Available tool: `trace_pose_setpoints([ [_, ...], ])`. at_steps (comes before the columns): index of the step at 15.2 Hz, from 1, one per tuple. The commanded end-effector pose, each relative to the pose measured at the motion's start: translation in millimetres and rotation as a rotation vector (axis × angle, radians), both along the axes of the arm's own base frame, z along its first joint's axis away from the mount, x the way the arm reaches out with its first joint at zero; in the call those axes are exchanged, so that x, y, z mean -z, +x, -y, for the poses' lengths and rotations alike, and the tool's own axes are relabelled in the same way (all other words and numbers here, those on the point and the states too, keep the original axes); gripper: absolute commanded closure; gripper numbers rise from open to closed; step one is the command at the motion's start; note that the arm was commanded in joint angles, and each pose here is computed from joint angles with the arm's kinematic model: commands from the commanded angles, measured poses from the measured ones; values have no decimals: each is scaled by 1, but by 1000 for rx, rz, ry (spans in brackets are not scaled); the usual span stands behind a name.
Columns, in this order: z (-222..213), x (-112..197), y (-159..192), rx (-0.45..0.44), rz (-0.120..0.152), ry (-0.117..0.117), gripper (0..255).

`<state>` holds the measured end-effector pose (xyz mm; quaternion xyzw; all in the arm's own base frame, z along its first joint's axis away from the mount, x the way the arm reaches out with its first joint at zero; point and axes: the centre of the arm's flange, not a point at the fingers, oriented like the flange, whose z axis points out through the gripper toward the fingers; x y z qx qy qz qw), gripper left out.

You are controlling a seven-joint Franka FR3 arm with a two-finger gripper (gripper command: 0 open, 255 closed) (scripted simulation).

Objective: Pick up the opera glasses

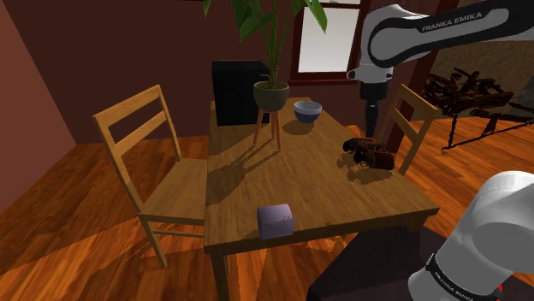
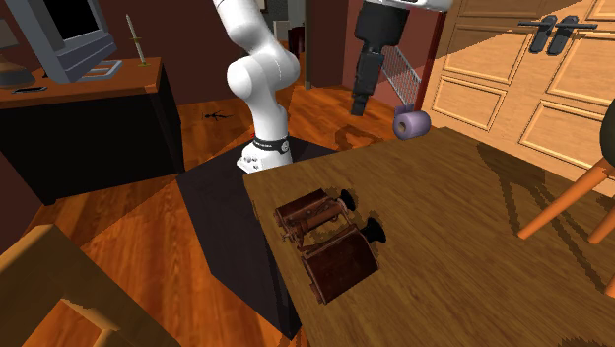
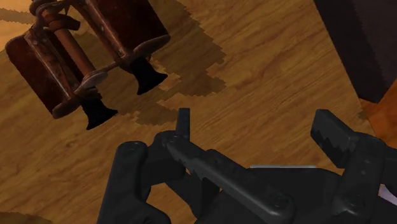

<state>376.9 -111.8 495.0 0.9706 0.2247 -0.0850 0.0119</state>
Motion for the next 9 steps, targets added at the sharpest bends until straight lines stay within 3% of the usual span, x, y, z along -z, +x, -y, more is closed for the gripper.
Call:
trace_pose_setpoints([
  [1, 18, 23, 10, -60, -38, 2, 0],
  [9, 72, 109, 57, -281, -185, 7, 0],
])
